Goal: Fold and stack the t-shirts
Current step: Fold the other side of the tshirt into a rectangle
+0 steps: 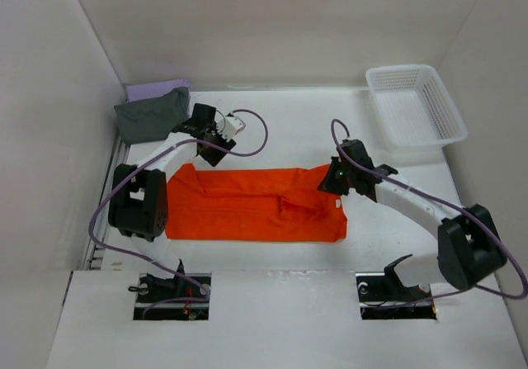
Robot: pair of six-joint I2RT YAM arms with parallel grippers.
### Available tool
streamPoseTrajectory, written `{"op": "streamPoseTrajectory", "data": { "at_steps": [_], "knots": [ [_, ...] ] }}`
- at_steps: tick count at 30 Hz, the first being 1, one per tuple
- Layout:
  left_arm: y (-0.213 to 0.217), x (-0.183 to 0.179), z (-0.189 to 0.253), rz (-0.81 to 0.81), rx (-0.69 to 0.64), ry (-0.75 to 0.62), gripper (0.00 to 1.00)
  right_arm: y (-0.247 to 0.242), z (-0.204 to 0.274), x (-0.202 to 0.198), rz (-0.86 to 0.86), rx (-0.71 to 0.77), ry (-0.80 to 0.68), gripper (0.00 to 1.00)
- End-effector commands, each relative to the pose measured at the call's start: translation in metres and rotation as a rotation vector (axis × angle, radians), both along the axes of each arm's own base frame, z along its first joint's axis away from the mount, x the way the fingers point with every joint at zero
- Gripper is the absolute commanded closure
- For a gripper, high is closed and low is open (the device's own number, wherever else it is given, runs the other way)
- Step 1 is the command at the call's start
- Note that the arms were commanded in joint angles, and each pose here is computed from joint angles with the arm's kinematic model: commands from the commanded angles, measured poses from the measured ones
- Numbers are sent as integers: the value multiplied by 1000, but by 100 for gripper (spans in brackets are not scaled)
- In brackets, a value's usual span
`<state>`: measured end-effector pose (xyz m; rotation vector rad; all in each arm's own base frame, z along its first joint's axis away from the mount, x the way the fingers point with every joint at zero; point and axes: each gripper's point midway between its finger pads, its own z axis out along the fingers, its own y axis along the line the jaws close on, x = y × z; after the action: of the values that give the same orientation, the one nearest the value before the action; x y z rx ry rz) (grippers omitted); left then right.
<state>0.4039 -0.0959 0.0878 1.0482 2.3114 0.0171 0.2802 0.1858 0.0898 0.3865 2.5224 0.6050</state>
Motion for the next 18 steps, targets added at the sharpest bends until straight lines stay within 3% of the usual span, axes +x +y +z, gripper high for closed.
{"op": "streamPoseTrajectory", "data": {
  "at_steps": [1, 9, 13, 18],
  "knots": [
    [36, 36, -6, 112, 73, -86, 51, 30, 9, 26, 59, 32, -77, 91],
    [107, 46, -1, 310, 146, -147, 51, 34, -35, 11, 61, -20, 6, 94],
    [114, 34, -13, 322, 125, -84, 51, 35, -49, 2, 72, -42, 34, 94],
    [114, 7, -32, 289, 108, 14, 59, 39, -53, -1, 84, -52, 43, 94]
  ]
}}
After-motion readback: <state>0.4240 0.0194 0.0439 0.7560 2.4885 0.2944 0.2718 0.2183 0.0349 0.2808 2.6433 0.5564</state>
